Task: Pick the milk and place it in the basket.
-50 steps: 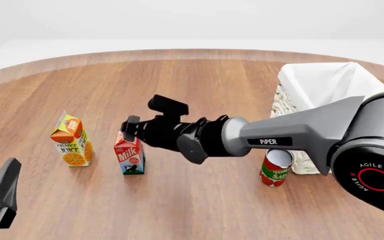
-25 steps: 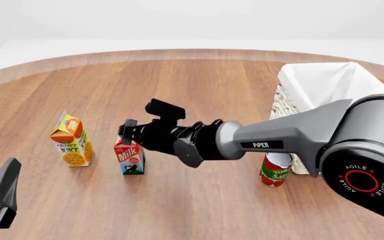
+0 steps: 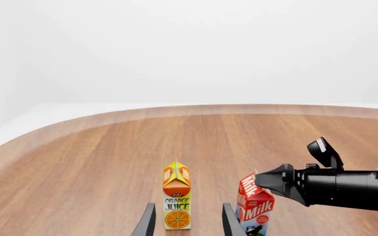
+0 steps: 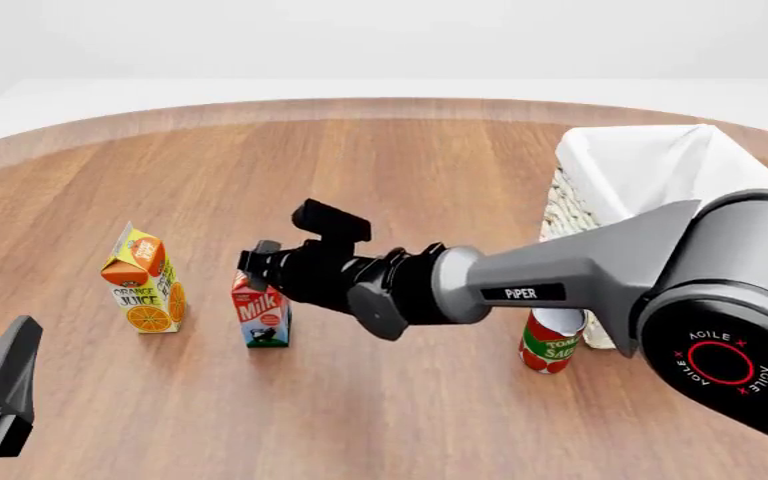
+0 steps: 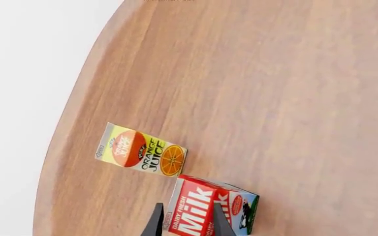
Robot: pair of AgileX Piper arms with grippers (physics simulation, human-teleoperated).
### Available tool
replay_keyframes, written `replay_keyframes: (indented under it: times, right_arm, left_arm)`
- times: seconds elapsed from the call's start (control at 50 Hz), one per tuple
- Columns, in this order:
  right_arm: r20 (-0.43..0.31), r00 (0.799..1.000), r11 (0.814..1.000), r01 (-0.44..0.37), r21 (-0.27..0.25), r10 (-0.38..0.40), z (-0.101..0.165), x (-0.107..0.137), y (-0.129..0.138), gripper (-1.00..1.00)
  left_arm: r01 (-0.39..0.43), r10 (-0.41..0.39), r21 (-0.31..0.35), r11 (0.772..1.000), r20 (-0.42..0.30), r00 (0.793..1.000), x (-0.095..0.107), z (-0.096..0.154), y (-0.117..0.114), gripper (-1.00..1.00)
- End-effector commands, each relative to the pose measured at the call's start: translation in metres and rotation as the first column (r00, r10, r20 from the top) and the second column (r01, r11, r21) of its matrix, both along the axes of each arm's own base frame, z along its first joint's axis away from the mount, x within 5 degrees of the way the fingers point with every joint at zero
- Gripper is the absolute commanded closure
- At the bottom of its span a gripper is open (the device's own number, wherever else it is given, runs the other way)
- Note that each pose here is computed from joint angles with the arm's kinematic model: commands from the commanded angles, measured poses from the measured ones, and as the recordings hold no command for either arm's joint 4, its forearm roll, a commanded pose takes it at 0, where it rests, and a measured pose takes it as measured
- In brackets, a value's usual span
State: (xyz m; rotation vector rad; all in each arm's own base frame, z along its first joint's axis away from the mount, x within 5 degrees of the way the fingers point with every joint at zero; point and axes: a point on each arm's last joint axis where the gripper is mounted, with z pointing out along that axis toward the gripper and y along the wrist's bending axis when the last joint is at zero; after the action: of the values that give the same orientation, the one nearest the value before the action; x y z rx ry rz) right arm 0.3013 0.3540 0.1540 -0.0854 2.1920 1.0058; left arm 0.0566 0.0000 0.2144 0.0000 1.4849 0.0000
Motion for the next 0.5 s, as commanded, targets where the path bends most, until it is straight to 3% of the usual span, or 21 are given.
replay_keyframes:
  times: [0.02,0.5]
  right_arm:
    - [-0.049,0.999,1.000,0.010,-0.021,-0.011,-0.021,-0.004,-0.001,1.00]
    - [0.054,0.998,1.000,0.010,0.006,-0.010,0.027,-0.001,-0.018,1.00]
  left_arm:
    - [0.000,0.000,0.000,1.000,0.000,1.000,0.000,0.000,0.000,-1.00]
    - [0.000,0.000,0.000,1.000,0.000,1.000,0.000,0.000,0.000,-1.00]
